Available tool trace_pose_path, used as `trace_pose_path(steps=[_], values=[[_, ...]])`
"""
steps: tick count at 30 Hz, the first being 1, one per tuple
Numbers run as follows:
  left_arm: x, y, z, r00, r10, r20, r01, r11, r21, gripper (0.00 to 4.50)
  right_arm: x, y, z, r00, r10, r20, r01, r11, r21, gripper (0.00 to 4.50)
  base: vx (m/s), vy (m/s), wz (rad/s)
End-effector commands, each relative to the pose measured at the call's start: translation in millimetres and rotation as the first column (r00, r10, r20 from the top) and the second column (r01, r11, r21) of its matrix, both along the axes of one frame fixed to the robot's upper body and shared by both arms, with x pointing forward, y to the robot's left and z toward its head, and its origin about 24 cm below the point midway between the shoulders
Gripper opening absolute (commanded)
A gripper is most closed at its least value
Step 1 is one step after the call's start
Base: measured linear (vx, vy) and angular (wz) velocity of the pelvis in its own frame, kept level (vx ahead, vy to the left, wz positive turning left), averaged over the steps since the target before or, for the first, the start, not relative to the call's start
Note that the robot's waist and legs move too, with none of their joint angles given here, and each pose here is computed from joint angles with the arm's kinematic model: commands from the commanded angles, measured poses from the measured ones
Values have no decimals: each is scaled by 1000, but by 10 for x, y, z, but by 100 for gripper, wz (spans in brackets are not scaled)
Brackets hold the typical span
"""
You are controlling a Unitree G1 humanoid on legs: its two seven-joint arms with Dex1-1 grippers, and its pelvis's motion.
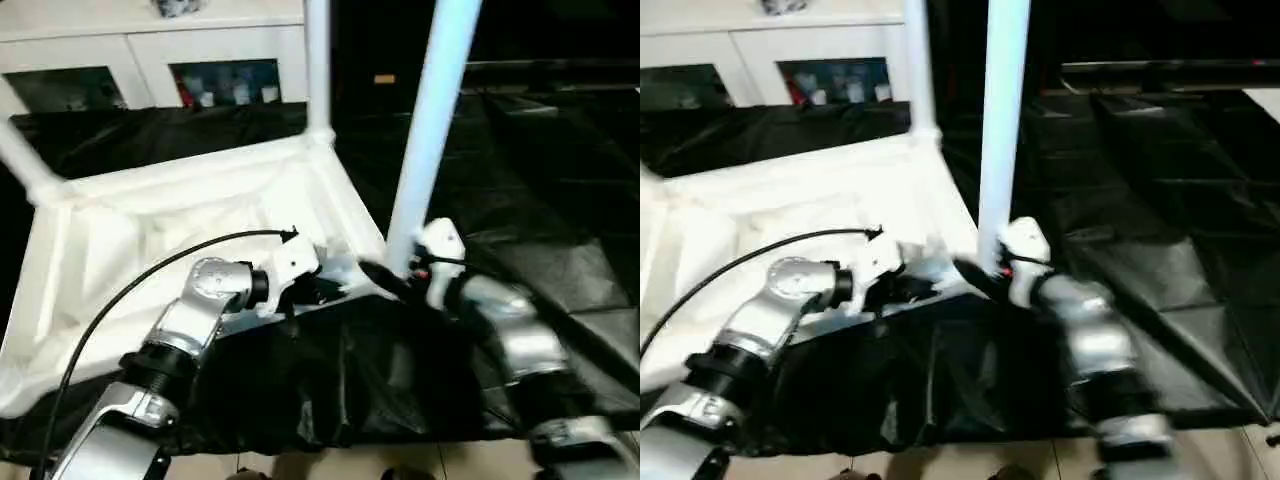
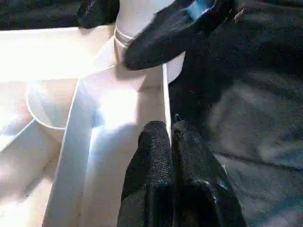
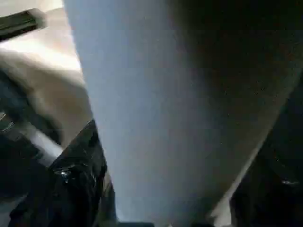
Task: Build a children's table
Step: Rotate leg to tighten
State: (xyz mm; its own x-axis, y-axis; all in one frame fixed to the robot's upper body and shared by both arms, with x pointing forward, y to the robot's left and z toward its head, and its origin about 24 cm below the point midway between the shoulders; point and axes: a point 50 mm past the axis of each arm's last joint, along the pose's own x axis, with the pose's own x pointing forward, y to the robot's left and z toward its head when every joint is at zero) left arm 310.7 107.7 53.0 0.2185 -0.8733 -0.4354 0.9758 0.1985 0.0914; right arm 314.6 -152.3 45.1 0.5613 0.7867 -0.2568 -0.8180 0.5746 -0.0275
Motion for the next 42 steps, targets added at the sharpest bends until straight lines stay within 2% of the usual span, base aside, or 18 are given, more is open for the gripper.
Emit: trace_pose_path(steps=[1,3,5,7,11,14,19,22,24,25,26,27,32,33,36,40,42], values=[[-62,-59,16,995,-100,-6,100,995,-1,0,-65,97,-23,987,150,-55,-150,989,8,362,0,0,0],[-65,-48,18,994,-111,-11,111,994,-2,0,-78,91,-18,981,182,-64,-182,983,13,336,0,0,0],[-78,5,30,986,-164,-44,164,986,7,0,-179,82,-8,919,371,-137,-372,928,15,325,0,0,0],[-83,38,35,979,-195,-61,197,980,21,0,-232,84,6,867,464,-180,-467,884,28,316,0,0,0],[-85,64,36,974,-214,-78,216,976,26,0,-277,111,18,820,533,-208,-536,843,46,279,0,0,0],[-79,73,37,974,-213,-81,216,976,27,0,-288,134,7,812,545,-209,-547,836,53,259,0,0,0],[-75,66,46,974,-210,-84,212,977,11,0,-315,168,6,810,549,-204,-541,835,98,253,0,0,0],[-71,45,39,980,-186,-75,185,983,-9,0,-385,184,-40,824,530,-199,-513,848,134,252,0,0,0],[-51,35,21,988,-137,-64,137,991,-11,0,-404,205,-86,869,461,-178,-440,886,148,252,0,0,0],[-51,35,21,988,-137,-64,137,991,-11,0,-404,205,-86,869,461,-178,-440,886,148,252,0,0,0],[-29,25,10,994,-97,-50,97,995,-4,0,-392,217,-113,902,399,-166,-377,914,147,251,0,0,0],[22,-4,3,1000,-18,-21,18,1000,-1,0,-343,247,-154,953,270,-137,-252,958,139,251,0,0,0],[85,-124,13,995,104,7,-104,994,-33,0,-259,316,-216,994,19,-109,-4,991,136,249,0,0,0],[85,-124,13,995,104,7,-104,994,-33,0,-259,316,-216,994,19,-109,-4,991,136,249,0,0,0],[77,-331,2,987,157,24,-156,987,-49,0,-185,455,-272,974,-201,-101,215,965,148,249,0,0,0],[85,-594,10,967,245,74,-241,969,-61,0,-61,678,-346,892,-443,-84,449,891,66,249,0,0,0],[75,-664,9,966,240,96,-236,970,-57,0,-44,803,-304,892,-442,-91,451,884,122,249,0,0,0]])
